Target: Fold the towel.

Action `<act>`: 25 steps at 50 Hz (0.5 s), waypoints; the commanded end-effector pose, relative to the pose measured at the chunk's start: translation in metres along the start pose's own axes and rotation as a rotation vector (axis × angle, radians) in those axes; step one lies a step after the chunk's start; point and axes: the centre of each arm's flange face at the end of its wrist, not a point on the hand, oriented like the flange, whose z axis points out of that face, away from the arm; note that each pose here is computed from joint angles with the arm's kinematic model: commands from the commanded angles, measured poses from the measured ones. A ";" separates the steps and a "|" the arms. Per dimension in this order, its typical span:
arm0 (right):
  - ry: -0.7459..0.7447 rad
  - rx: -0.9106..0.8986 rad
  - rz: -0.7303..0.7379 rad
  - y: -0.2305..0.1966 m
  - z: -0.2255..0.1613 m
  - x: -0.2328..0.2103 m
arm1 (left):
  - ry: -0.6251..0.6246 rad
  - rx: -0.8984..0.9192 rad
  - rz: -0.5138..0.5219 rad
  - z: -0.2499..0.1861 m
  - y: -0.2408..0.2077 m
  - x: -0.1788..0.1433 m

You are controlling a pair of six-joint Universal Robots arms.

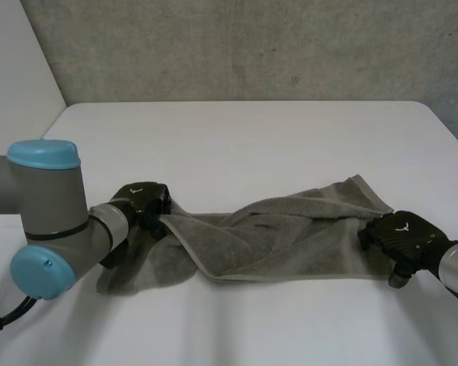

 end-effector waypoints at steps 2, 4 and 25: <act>-0.002 -0.006 -0.001 0.006 0.005 -0.003 | 0.003 -0.002 0.000 0.000 0.001 0.001; -0.002 -0.006 -0.001 0.007 0.006 -0.003 | 0.004 -0.002 0.001 0.000 0.001 0.001; 0.070 0.055 -0.021 0.009 0.014 0.002 | 0.007 -0.005 0.001 0.000 0.002 0.002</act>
